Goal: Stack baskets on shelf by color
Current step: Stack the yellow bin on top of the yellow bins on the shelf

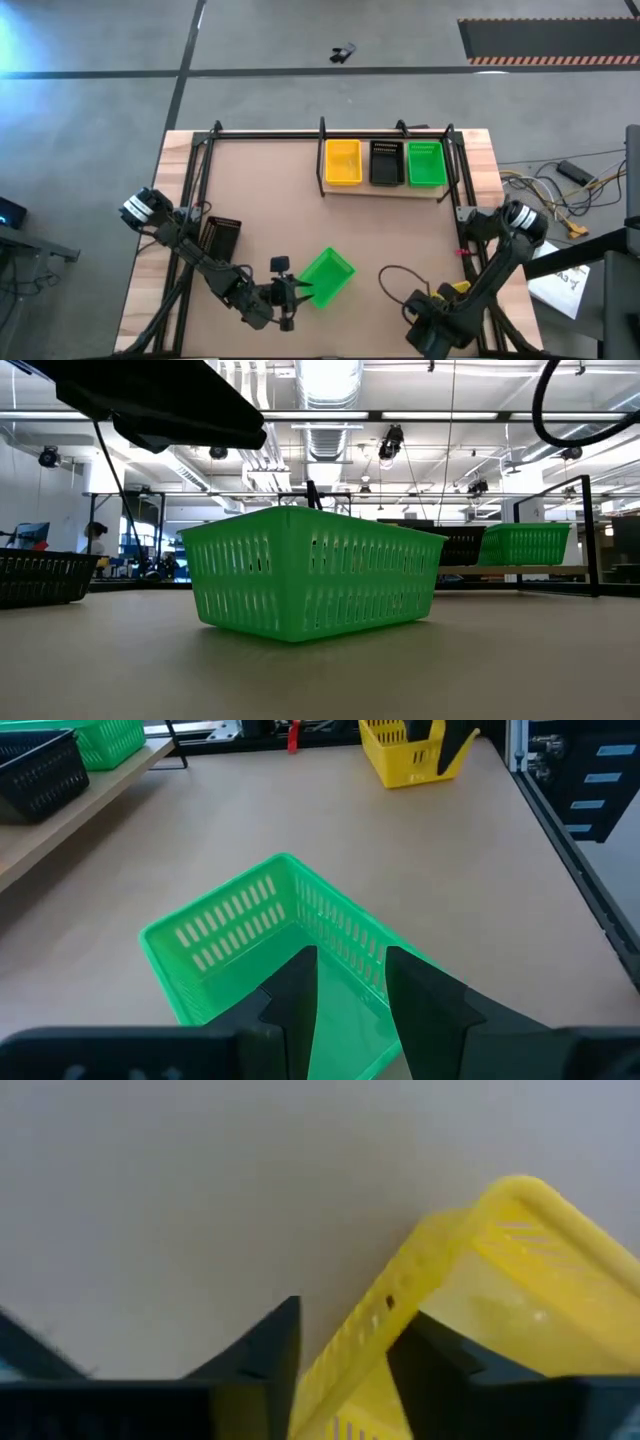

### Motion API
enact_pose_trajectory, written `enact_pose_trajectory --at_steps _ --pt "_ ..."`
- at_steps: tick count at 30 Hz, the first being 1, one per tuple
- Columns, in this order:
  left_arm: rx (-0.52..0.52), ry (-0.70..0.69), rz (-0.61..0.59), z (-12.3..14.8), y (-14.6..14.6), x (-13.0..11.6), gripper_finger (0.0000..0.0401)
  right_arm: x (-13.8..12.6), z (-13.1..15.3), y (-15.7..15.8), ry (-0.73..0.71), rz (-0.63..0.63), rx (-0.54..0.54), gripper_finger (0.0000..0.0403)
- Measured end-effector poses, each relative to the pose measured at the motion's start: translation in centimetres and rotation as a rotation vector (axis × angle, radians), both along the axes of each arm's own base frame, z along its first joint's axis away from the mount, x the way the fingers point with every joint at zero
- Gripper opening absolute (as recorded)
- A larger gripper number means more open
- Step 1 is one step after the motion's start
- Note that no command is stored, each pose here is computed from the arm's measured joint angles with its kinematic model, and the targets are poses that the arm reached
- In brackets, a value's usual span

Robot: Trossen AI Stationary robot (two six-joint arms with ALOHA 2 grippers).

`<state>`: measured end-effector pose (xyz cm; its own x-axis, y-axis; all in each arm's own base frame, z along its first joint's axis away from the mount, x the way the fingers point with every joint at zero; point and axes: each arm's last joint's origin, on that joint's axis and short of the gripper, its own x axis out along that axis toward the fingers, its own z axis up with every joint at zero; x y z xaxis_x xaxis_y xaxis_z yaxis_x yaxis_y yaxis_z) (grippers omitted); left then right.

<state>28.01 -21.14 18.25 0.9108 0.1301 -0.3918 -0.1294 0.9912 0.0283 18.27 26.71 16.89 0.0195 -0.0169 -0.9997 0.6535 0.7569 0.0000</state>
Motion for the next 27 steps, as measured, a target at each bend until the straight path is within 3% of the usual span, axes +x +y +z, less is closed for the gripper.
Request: enact_pose_trajectory --at_steps 6,9,12,15,18,20,23,27 --pt "0.000 -0.003 -0.015 0.1 -0.4 -0.3 0.0105 2.4 0.3 0.2 -0.057 0.196 -0.051 0.0026" --pt "-0.003 -0.010 -0.027 0.4 -0.8 -0.7 0.0105 4.4 1.9 0.1 -0.163 0.382 -0.122 0.0014" --pt "0.010 -0.028 -0.016 0.7 -1.1 -1.1 0.0105 6.7 4.4 -1.0 -0.283 0.565 -0.289 0.0011" --pt "0.016 -0.036 -0.011 0.8 -1.3 -1.4 0.0105 8.9 7.7 -3.3 -0.349 0.718 -0.544 0.0009" --pt "0.016 -0.035 -0.011 0.8 -1.3 -1.4 0.0105 11.3 10.6 -7.0 -0.328 0.813 -0.744 0.0009" --pt "0.014 -0.034 -0.009 0.8 -1.3 -1.4 0.0105 13.1 11.9 -10.4 -0.282 0.860 -0.782 0.0009" --pt "0.013 -0.035 -0.007 0.8 -1.3 -1.4 0.0105 15.4 13.2 -16.4 -0.223 0.884 -0.776 0.0009" --pt "0.008 -0.039 -0.006 0.9 -1.3 -1.4 0.0105 17.3 13.6 -24.9 -0.216 0.864 -0.639 0.0009"
